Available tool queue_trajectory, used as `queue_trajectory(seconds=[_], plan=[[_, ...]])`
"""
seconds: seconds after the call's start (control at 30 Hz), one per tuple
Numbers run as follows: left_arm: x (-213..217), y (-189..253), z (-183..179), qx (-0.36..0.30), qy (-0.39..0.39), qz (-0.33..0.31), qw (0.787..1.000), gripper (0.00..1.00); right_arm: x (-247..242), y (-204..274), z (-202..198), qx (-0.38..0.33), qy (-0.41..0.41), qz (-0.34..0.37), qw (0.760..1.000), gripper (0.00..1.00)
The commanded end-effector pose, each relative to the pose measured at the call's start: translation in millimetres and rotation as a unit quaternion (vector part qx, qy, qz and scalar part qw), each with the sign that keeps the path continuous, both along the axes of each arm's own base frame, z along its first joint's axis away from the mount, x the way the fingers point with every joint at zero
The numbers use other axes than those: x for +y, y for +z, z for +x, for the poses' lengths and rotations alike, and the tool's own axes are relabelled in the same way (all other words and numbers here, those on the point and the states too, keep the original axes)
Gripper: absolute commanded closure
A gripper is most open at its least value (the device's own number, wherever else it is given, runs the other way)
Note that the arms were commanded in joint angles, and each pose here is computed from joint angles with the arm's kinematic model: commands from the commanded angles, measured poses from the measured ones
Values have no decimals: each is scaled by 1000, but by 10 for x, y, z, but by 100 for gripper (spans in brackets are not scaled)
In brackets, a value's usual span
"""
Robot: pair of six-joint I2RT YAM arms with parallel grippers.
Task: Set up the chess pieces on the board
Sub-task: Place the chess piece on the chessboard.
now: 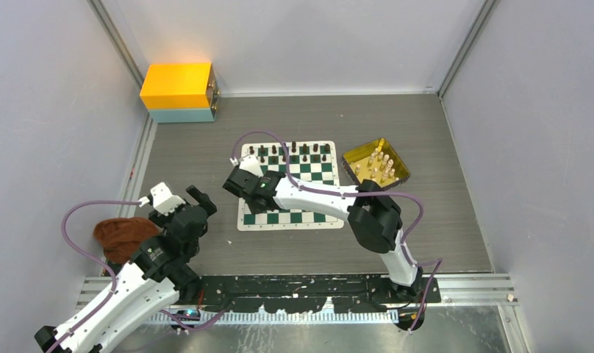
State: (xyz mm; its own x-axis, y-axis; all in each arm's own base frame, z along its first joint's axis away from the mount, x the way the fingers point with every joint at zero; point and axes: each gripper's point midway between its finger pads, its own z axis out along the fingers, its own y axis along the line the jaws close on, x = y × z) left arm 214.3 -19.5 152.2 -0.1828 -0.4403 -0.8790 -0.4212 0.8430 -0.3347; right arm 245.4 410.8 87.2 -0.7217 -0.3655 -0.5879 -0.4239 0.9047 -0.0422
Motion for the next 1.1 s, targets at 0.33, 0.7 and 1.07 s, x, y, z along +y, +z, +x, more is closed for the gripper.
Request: queue_trajectory(seconds=[0.33, 0.7, 1.07], plan=[[87, 105, 8, -19, 21, 8, 1000, 7, 259, 10, -79, 8, 3, 39, 999, 99], [86, 70, 6, -14, 21, 11, 1000, 7, 273, -104, -110, 16, 2, 46, 999, 100], [104, 62, -12, -15, 22, 11, 1000, 7, 226, -228, -129, 21, -3, 39, 999, 100]])
